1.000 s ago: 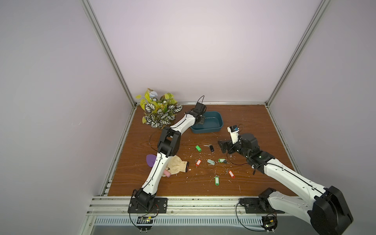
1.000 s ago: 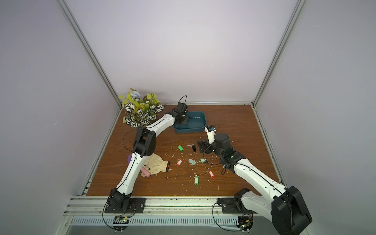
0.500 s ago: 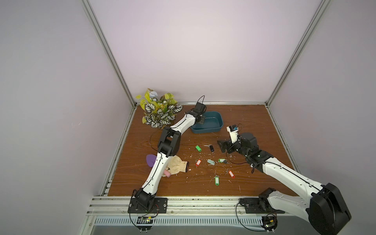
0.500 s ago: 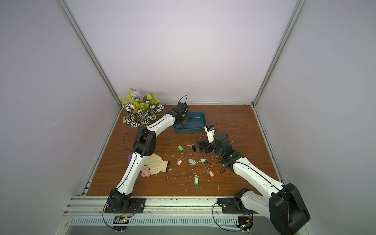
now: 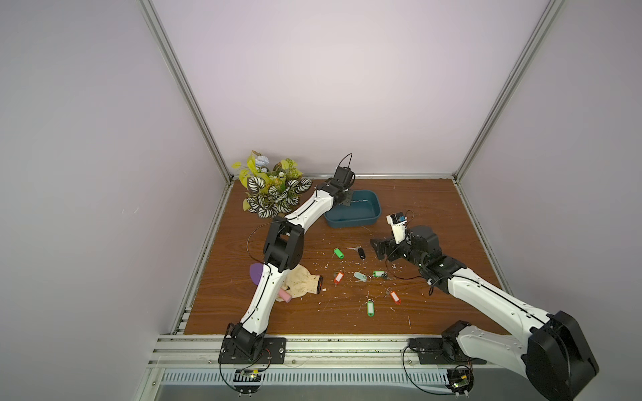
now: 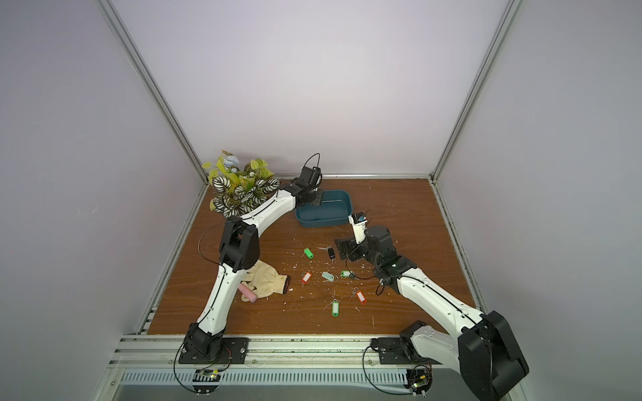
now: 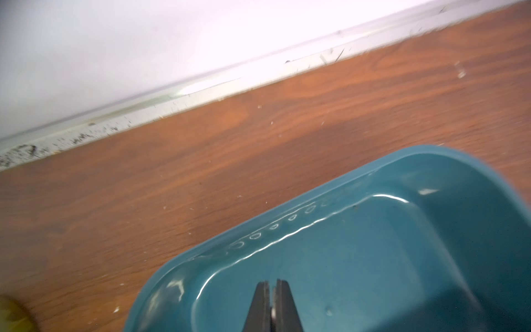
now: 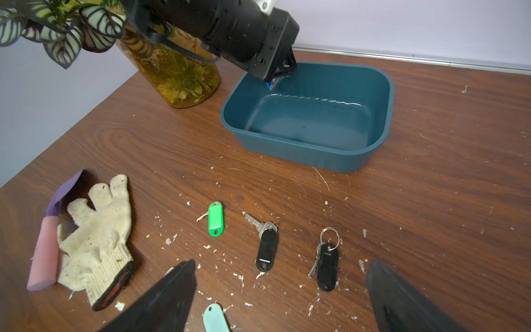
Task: Take the keys out of the storage box
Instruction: Pick up the key from the storage box, then place the key at the center of the board.
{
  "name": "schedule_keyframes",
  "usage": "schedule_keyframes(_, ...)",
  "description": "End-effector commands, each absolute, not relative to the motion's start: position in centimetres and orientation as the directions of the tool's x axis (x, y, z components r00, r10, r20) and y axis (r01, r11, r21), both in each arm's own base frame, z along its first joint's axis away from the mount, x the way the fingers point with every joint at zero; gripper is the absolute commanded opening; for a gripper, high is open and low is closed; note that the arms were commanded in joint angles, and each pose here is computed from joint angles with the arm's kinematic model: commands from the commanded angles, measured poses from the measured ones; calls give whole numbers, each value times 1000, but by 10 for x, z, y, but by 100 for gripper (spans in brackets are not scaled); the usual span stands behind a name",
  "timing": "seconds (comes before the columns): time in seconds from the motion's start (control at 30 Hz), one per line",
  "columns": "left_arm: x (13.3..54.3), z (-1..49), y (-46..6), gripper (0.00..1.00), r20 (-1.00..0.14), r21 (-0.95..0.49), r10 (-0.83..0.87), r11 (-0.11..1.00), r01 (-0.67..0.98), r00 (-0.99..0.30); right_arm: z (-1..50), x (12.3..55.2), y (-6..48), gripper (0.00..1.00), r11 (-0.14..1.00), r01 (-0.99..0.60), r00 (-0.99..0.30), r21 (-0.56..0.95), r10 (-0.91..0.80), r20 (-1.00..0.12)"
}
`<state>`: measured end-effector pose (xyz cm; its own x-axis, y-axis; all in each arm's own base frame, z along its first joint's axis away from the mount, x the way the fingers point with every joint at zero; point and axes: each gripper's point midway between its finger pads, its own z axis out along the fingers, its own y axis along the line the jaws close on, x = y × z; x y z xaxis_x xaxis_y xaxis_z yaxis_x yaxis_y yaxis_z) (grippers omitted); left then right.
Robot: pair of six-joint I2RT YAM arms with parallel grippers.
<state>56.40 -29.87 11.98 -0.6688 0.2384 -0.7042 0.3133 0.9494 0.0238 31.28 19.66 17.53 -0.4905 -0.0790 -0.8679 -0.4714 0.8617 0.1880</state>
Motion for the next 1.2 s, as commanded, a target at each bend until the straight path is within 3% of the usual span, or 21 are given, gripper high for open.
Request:
schedule_keyframes(0.0, 548, 147, -306, 0, -716, -8, 235, 939, 345, -657, 200, 324, 198, 100, 862, -469, -433, 191, -36, -900)
schedule_keyframes(0.2, 500, 178, -309, 0, -719, -77, 208, 925, 373, -664, 202, 337, 171, 100, 932, -322, -420, 165, 15, -907)
schedule_keyframes(0.33, 438, 189, -316, 0, -731, -169, 177, 889, 426, -659, 197, 347, 139, 100, 980, -148, -408, 130, 59, -911)
schedule_keyframes(0.47, 358, 163, -321, 0, -695, -274, 168, 837, 473, -699, 199, 347, 119, 100, 991, -46, -397, 129, 101, -912)
schedule_keyframes(0.67, 261, 120, -318, 0, -644, -275, 210, 833, 480, -735, 210, 330, 114, 99, 978, -57, -356, 199, 166, -920)
schedule_keyframes(0.87, 192, 78, -315, 0, -612, -309, 205, 827, 470, -764, 203, 320, 113, 100, 968, -69, -369, 240, 199, -908)
schedule_keyframes(1.17, 153, 35, -307, 0, -553, -379, 180, 815, 438, -813, 189, 316, 115, 99, 967, -75, -402, 245, 196, -894)
